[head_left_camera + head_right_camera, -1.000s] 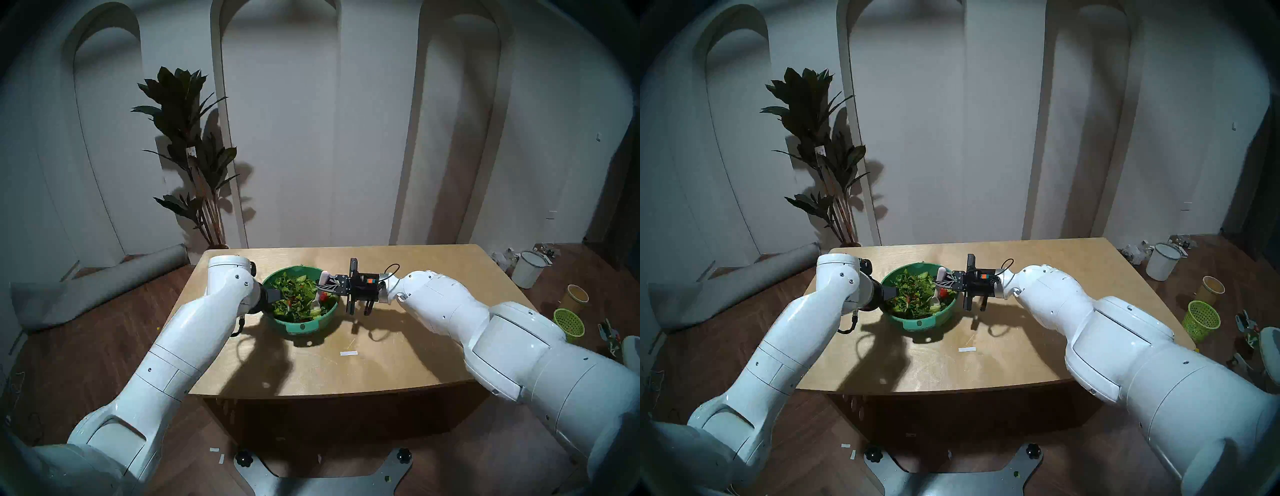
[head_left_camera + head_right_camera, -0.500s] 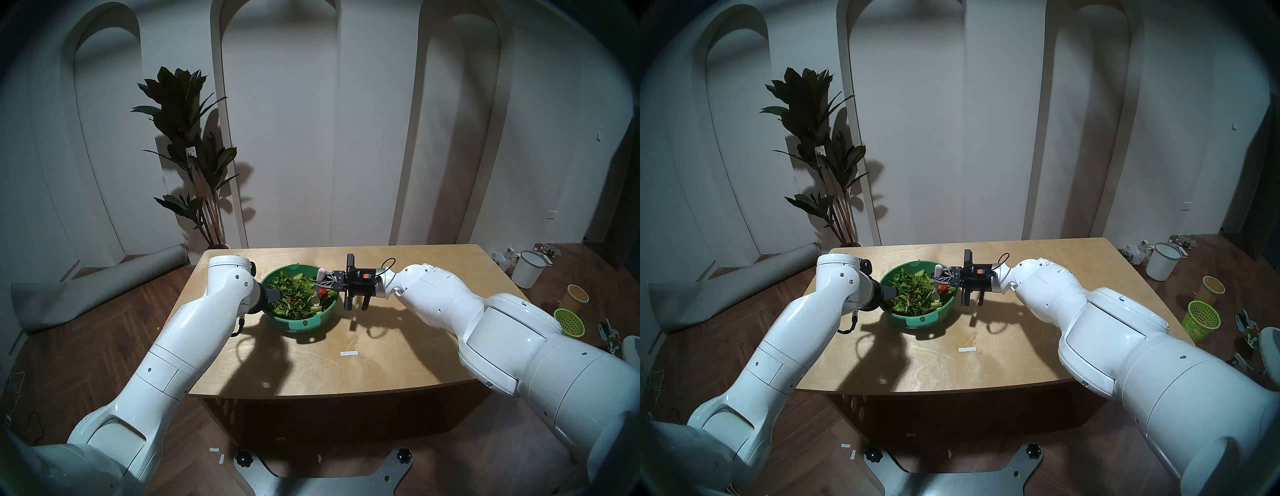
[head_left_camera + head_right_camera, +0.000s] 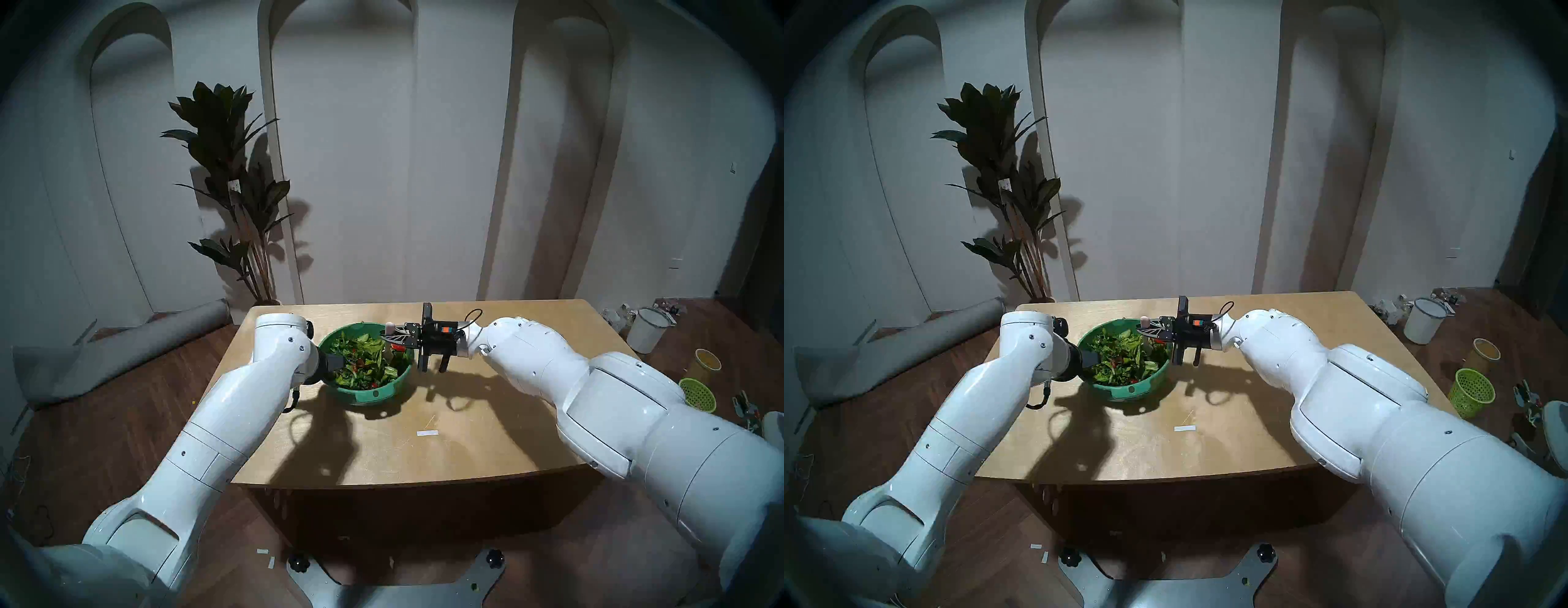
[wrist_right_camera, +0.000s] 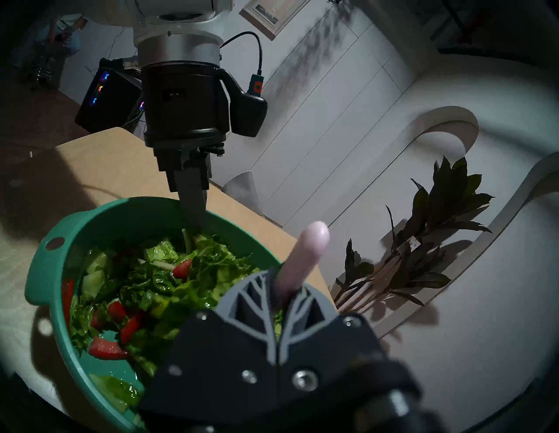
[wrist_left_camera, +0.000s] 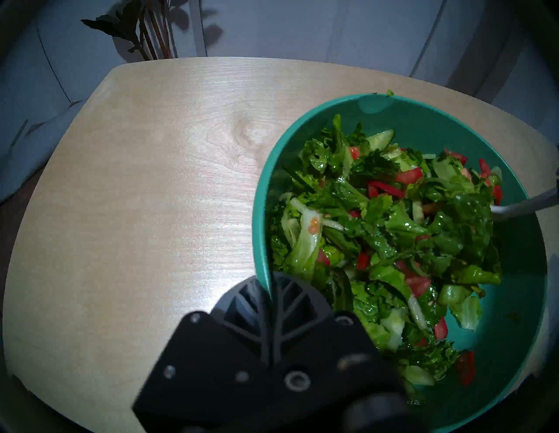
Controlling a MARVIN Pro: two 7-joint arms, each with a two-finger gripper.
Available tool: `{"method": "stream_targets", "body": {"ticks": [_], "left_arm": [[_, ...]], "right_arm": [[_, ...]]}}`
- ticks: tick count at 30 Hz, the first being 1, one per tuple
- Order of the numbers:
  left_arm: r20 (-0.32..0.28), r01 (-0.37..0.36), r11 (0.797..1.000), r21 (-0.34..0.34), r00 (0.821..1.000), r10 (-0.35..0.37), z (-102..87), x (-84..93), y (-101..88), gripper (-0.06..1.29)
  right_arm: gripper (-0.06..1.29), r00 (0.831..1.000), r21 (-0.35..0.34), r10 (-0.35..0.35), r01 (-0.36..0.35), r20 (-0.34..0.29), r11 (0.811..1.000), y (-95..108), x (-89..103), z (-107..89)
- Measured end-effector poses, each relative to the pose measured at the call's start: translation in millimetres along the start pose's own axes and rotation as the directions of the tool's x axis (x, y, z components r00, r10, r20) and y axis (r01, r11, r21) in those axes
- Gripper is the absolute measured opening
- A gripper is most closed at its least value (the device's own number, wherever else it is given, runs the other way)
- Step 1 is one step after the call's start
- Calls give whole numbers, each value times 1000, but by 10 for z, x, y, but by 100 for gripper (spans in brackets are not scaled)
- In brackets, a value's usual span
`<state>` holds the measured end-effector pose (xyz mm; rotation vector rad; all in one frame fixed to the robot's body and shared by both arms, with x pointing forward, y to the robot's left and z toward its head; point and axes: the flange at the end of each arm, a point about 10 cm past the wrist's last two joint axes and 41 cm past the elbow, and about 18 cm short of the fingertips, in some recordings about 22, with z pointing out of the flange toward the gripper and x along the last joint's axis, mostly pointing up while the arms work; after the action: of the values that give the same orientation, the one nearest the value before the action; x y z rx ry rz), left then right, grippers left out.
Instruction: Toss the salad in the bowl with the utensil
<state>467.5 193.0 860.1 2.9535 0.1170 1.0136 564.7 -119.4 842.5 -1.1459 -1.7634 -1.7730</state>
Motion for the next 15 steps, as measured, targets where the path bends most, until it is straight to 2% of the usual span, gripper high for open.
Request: {"method": "stream_targets", "body": {"ticks": [15], "left_arm": [[-2,-1,1000,4,1000,1,0,3,-5,-2]], "right_arm": [[-3,999,-76,-6,3,-46,997,247,140,29]]}}
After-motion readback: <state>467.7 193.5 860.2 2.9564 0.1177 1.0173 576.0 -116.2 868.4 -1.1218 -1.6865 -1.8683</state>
